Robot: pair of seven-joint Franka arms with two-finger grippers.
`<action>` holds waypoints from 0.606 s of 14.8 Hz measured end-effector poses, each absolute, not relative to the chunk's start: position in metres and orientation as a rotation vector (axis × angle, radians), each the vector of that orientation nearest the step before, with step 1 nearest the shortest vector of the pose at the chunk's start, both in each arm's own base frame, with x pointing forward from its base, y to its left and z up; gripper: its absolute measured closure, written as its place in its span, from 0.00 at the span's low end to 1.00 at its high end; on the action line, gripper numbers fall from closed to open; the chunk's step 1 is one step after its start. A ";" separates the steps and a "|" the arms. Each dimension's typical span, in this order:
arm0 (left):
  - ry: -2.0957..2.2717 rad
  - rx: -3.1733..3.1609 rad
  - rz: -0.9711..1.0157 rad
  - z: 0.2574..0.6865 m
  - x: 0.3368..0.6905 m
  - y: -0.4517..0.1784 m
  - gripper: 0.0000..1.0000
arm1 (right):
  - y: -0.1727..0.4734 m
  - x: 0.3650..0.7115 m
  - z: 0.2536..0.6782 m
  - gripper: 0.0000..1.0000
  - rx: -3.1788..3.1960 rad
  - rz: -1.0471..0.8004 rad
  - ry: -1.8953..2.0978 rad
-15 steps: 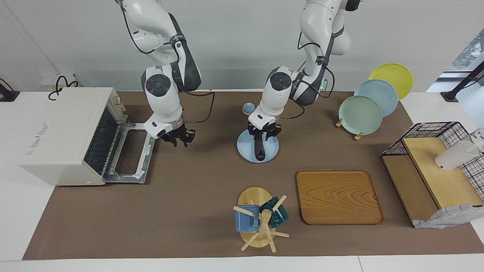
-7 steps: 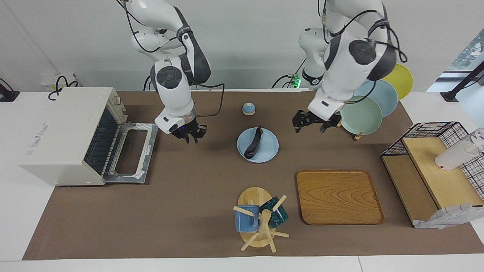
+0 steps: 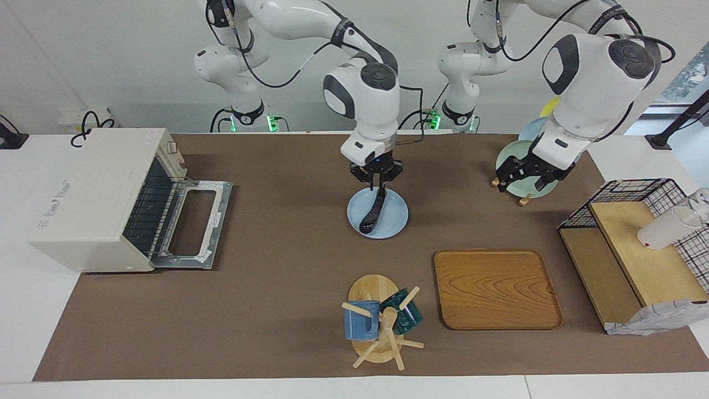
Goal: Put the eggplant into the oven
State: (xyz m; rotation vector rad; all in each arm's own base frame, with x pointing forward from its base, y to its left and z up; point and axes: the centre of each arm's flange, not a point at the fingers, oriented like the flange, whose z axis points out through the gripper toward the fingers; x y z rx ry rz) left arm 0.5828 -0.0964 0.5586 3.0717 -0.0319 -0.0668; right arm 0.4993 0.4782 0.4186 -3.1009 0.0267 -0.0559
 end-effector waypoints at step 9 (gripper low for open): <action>-0.054 3.093 -0.114 0.565 0.543 -0.097 0.00 | 0.574 0.444 0.333 0.68 -3.093 -0.205 -0.179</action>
